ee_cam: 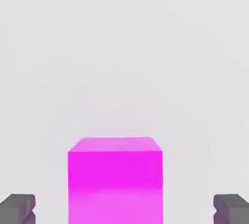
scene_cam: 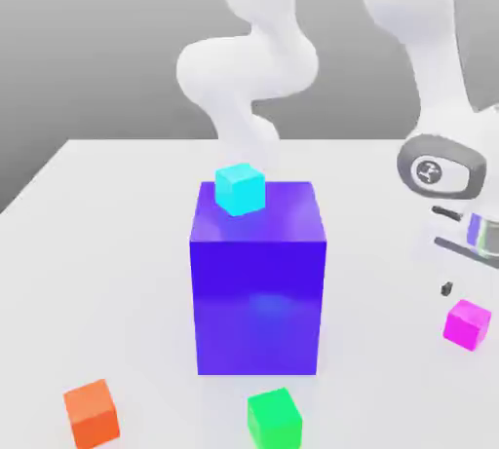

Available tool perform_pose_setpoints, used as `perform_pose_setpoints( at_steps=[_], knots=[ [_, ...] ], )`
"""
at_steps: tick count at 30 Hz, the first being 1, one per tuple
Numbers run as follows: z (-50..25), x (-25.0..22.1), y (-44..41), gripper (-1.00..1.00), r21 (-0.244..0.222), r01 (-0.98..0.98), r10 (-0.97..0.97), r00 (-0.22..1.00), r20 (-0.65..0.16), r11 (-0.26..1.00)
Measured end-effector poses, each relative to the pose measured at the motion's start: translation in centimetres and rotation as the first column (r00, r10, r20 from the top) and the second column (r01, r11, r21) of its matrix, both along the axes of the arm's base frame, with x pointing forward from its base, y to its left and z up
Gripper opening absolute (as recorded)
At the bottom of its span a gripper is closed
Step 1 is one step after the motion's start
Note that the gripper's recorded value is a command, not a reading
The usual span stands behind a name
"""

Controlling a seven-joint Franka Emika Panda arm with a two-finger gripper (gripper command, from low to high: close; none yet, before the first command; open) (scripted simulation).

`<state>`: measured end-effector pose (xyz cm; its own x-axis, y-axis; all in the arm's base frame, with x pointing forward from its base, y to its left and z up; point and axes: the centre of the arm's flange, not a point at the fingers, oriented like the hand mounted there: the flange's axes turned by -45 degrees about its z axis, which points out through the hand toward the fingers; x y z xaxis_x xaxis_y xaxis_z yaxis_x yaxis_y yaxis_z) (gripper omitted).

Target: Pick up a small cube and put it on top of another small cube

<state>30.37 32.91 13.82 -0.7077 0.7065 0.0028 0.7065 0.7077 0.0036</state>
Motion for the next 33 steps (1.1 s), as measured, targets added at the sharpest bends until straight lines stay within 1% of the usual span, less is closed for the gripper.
perform_pose_setpoints(
  at_steps=[1, 8, 12, 15, 16, 18, 20, 23, 26, 30, 33],
  knots=[
    [-0.8, -0.1, -0.1, -1.00, -0.002, -0.001, 0.001, 1.000, 0.000, 1.000],
    [-0.9, -0.1, -0.1, -1.00, -0.004, -0.002, 0.002, 1.000, -0.001, 1.000],
    [2.3, 0.1, 0.1, -1.00, 0.001, 0.001, -0.001, 1.000, 0.000, 1.000],
    [4.8, -0.1, -0.1, -1.00, -0.004, 0.000, 0.000, 1.000, -0.001, 1.000],
    [5.1, 0.5, -0.7, -1.00, -0.010, 0.046, -0.046, 0.999, -0.001, 0.999],
    [5.3, 2.5, -2.6, -1.00, -0.024, 0.201, -0.201, 0.980, 0.000, 0.979],
    [5.5, 4.7, -4.7, -1.00, -0.036, 0.366, -0.367, 0.930, 0.006, 0.930],
    [5.8, 7.6, -8.2, -1.00, -0.045, 0.594, -0.594, 0.804, 0.017, 0.803],
    [6.4, 10.2, -11.9, -1.00, -0.046, 0.781, -0.781, 0.624, 0.028, 0.622],
    [7.4, 13.1, -17.1, -1.00, -0.036, 0.947, -0.946, 0.321, 0.036, 0.320],
    [8.3, 14.8, -21.2, -1.00, -0.024, 0.998, -0.997, 0.067, 0.034, 0.066]
  ],
)
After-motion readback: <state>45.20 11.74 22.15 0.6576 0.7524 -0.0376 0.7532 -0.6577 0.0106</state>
